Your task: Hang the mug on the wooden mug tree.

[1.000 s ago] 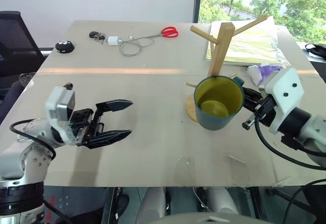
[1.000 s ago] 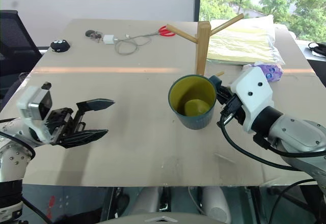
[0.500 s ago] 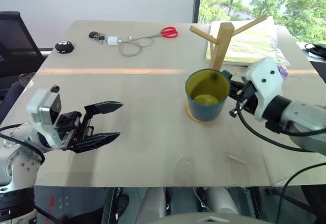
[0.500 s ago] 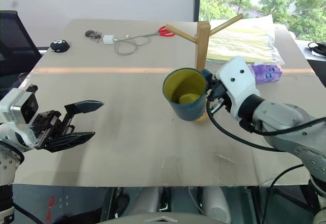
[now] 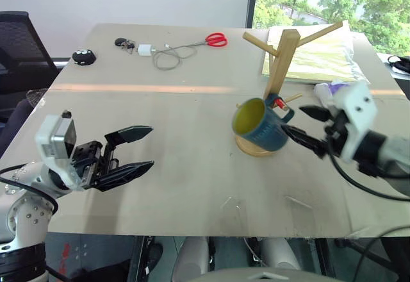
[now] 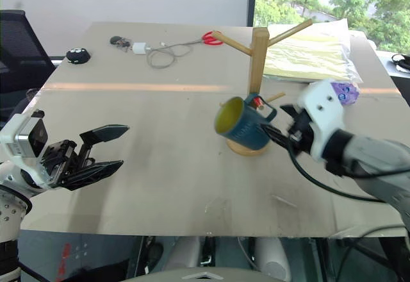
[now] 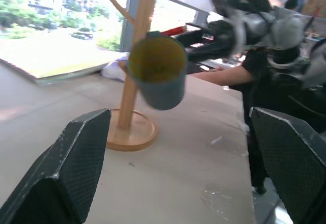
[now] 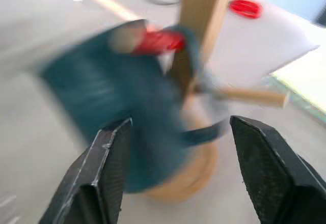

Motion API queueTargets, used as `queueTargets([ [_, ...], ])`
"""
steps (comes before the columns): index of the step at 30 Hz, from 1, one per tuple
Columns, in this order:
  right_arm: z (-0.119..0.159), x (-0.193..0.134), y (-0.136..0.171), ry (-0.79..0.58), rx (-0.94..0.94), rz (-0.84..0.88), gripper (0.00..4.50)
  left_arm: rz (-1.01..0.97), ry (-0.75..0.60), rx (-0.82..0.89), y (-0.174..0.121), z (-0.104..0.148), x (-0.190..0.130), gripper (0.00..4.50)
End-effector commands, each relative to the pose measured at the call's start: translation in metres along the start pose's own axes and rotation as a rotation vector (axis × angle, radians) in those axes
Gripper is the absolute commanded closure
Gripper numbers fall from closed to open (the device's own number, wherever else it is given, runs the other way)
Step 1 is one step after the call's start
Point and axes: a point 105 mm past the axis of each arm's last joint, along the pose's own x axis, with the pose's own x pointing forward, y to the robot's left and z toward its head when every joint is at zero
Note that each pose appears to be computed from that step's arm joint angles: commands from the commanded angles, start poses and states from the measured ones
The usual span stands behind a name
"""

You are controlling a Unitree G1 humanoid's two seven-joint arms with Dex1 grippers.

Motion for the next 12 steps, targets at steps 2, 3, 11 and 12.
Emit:
queueTargets([
  [2,-0.003,-0.03,-0.008,-0.054,-0.026,-0.016,1.35,0.091,0.061,0.021,0.008,-0.01,0.011,0.0],
  [3,-0.011,-0.035,-0.013,-0.043,-0.019,-0.041,1.35,0.119,0.084,0.022,0.01,-0.015,0.011,0.0],
  [11,-0.084,-0.073,-0.033,0.099,0.004,-0.115,0.06,0.275,0.257,-0.006,0.016,-0.05,-0.004,0.0],
  [12,-0.089,-0.075,-0.032,0.108,-0.006,-0.109,0.06,0.286,0.276,-0.018,0.017,-0.053,-0.005,0.0],
])
